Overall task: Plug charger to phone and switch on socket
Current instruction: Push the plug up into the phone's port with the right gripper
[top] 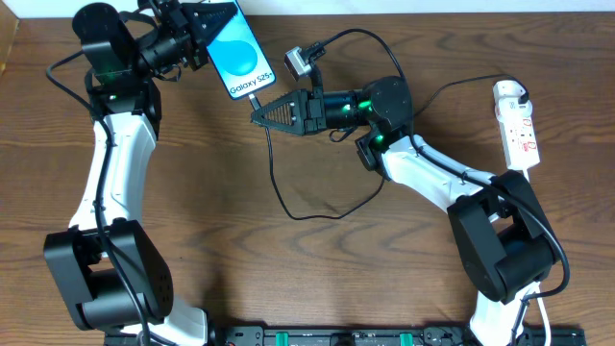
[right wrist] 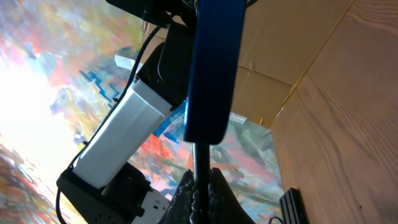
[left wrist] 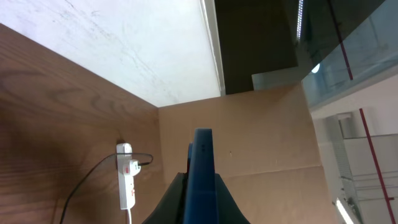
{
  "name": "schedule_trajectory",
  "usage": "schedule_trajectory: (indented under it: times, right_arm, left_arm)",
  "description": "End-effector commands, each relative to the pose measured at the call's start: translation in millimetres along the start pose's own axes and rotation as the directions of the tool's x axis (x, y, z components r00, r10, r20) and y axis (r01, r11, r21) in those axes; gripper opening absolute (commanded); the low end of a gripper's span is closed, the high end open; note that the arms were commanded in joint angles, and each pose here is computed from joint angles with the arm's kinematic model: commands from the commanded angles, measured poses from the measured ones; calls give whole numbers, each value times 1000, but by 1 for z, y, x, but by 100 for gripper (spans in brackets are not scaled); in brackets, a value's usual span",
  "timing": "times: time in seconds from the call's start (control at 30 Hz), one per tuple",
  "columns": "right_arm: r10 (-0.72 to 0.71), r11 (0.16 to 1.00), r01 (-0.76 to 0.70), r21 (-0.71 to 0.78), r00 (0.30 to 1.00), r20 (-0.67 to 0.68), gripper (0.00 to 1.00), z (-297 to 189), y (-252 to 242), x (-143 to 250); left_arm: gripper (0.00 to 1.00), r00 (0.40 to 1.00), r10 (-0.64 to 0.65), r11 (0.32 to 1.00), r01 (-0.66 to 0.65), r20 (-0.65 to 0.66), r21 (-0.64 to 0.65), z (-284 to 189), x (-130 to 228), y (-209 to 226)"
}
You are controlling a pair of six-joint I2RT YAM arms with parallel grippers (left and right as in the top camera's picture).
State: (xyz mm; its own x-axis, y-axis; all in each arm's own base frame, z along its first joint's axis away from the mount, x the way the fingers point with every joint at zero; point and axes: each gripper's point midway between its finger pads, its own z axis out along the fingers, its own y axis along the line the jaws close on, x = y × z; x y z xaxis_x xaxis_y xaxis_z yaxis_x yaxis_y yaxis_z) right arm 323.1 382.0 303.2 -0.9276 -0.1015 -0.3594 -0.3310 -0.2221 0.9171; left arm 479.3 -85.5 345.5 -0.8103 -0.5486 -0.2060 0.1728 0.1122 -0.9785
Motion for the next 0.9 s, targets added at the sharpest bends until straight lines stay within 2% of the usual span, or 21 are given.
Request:
schedule_trajectory:
  times: [0.0, 0.87]
  right_arm:
    - [-1, 1000, 1, -5, 999, 49, 1, -1, 3, -11]
    - [-7, 1000, 6, 4, 997, 74, 1, -12, 2, -19]
  left_arm:
    - [8, 998, 47, 999, -46, -42, 28, 2, 8, -16]
    - [7, 997, 71, 997, -70, -30, 25, 0, 5, -16]
